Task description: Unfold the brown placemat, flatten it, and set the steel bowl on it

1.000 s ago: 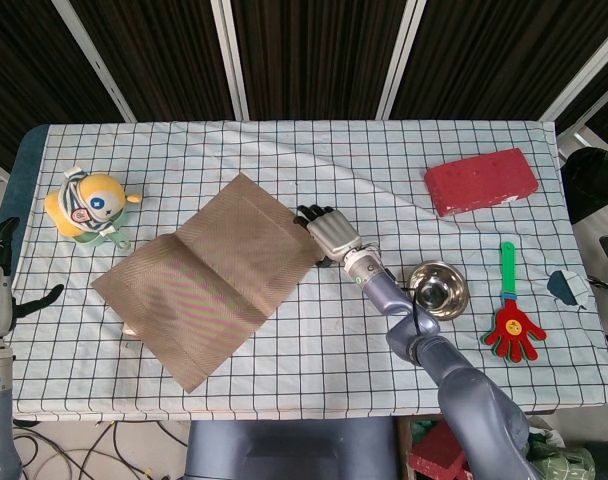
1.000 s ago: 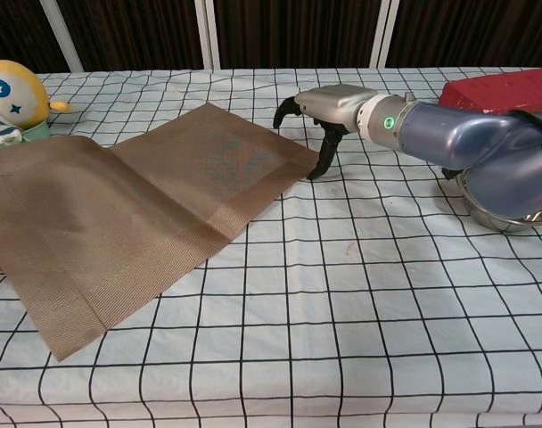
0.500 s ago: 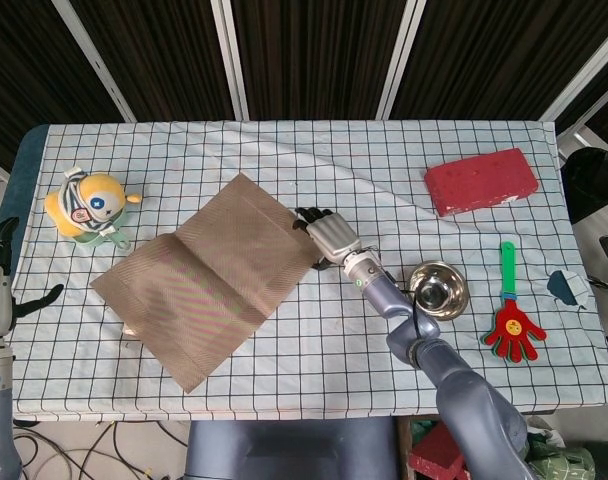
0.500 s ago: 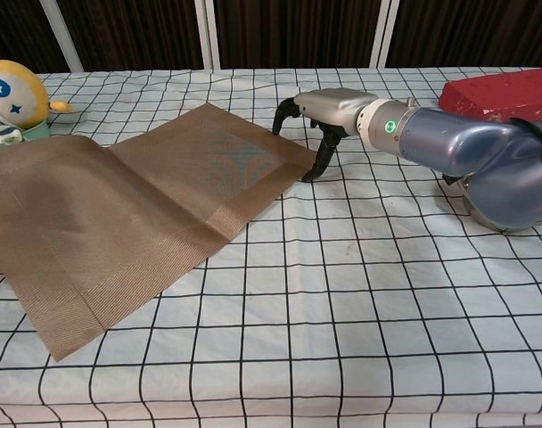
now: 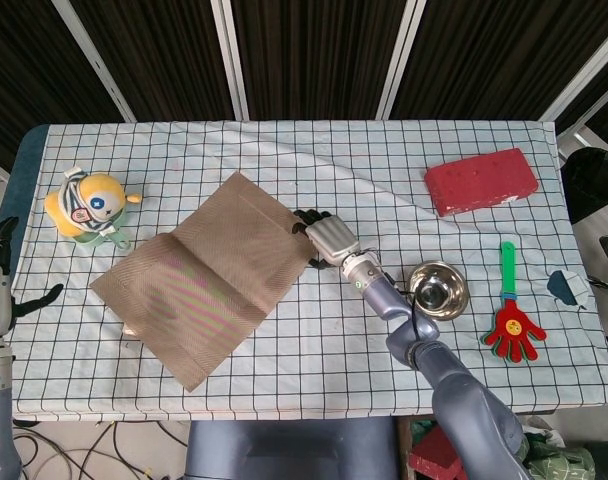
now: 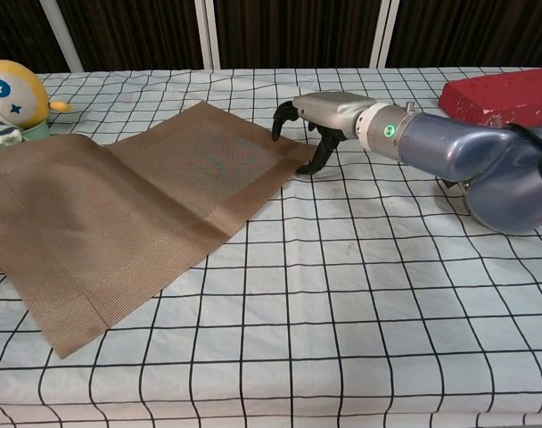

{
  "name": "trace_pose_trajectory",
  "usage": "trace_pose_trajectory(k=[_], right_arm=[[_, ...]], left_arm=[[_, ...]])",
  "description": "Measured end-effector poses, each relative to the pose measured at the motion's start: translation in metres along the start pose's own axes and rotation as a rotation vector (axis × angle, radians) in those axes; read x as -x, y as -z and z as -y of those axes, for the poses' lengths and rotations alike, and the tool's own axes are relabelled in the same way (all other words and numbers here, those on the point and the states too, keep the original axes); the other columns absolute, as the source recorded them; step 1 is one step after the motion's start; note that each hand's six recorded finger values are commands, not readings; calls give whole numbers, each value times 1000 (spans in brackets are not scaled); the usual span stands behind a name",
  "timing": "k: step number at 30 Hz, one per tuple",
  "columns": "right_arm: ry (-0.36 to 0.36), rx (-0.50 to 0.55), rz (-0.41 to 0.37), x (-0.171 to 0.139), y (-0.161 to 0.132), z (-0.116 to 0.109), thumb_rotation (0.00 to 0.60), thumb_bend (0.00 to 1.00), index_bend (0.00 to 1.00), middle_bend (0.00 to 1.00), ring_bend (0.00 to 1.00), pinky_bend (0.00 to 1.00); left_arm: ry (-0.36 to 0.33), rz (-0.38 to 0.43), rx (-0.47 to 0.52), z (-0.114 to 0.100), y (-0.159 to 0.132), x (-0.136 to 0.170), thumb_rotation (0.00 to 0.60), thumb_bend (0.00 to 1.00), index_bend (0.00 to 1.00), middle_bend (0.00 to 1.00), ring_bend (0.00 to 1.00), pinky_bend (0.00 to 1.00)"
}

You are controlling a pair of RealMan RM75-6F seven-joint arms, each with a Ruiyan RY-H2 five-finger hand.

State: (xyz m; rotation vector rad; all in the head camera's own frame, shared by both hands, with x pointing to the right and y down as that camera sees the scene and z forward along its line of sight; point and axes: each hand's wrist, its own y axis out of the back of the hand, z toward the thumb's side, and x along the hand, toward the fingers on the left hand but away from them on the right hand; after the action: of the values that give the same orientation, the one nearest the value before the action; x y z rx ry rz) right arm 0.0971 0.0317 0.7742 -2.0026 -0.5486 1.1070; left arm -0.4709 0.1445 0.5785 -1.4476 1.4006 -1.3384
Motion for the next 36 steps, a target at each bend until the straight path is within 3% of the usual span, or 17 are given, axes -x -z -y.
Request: trace_pose_trajectory(k=[21, 36], right_arm=[[-3, 5, -4, 0, 1, 1, 600, 446, 563, 102, 125, 239], [17, -2, -16, -8, 7, -4, 600, 489, 623, 103, 125, 241]], left_arm=[[3, -6, 8, 0, 0, 0, 600, 13, 60, 64, 74, 101], [7, -1, 10, 1, -2, 1, 600, 13, 61, 63, 74, 100]])
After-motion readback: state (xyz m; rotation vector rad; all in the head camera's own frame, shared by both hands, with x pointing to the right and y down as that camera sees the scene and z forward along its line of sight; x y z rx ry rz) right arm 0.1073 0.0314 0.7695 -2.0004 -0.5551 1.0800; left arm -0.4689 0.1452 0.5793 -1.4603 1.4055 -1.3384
